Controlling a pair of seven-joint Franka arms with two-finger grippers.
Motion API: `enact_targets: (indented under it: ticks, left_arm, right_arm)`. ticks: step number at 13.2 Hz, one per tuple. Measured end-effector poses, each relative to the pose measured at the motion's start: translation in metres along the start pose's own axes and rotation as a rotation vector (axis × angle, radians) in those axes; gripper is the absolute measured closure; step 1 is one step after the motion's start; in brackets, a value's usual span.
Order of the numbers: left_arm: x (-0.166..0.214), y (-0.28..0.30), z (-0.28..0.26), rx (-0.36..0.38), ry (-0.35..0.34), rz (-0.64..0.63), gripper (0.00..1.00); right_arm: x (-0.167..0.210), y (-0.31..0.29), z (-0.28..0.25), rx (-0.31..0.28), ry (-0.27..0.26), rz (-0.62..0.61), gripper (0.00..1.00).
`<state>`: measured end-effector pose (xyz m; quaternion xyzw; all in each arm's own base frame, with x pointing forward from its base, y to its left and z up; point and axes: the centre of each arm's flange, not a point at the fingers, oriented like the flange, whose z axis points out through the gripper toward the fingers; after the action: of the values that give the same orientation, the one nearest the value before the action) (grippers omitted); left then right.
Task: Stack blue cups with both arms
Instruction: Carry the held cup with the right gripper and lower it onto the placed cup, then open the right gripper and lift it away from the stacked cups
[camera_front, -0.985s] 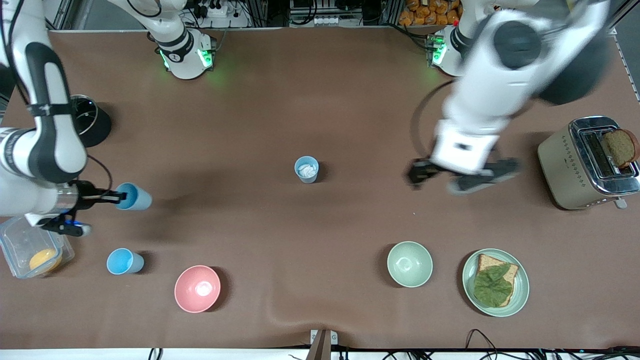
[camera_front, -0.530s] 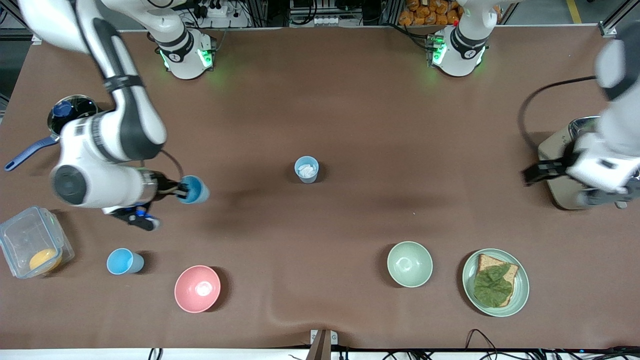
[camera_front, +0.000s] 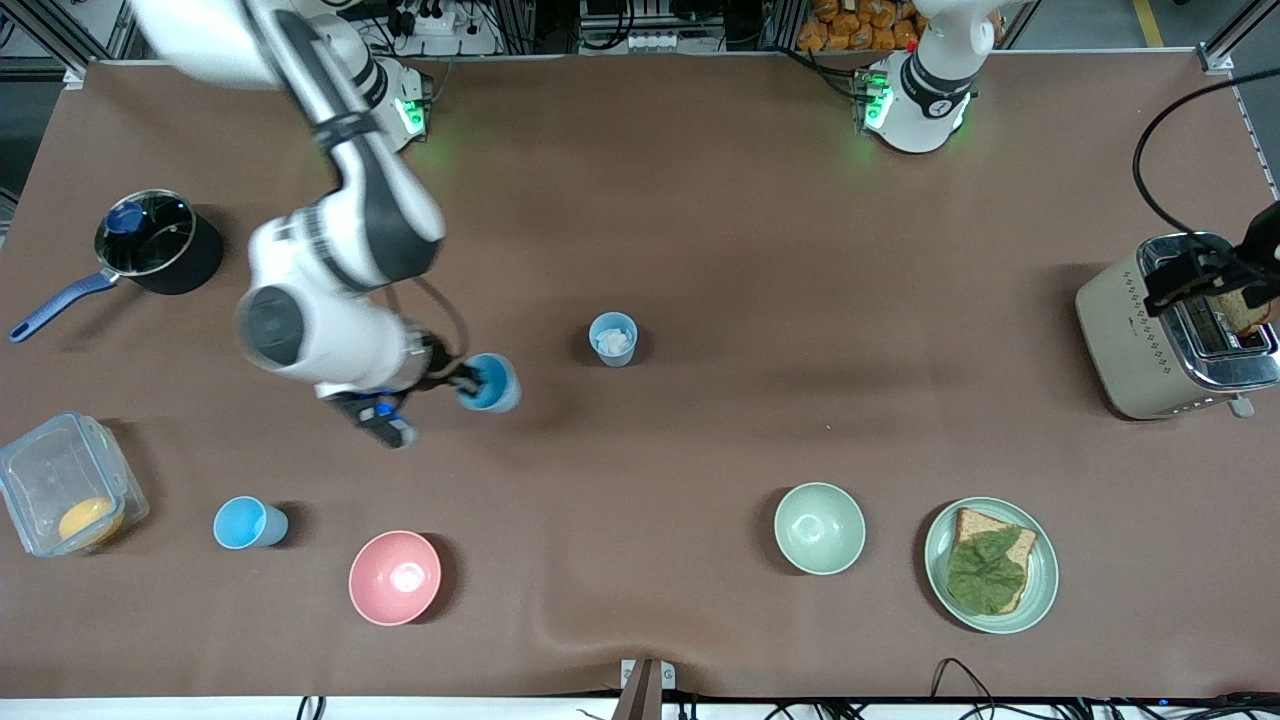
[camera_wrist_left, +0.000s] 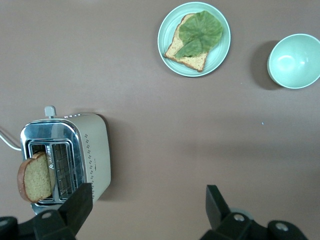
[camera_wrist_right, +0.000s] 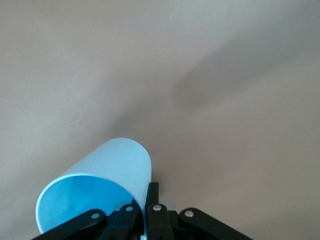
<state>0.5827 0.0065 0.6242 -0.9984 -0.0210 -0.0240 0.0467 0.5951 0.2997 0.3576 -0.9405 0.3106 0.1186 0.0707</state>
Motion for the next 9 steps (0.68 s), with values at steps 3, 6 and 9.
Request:
enact_targets:
  ticks: [3,6,9]
  left_arm:
    - [-0.008,0.005,-0.016,-0.038,0.024,-0.003,0.0]
    - [-0.018,0.002,-0.035,-0.061,0.051,-0.017,0.0]
    - [-0.021,0.013,-0.036,-0.061,0.045,0.001,0.0]
  right_arm:
    - [-0.081,-0.039,0.037,-0.023,0.005,0.072,0.96]
    - [-0.127,-0.054,0.062,-0.023,0.016,0.12,0.96]
    - [-0.135,-0.05,0.082,-0.054,0.013,0.137,0.96]
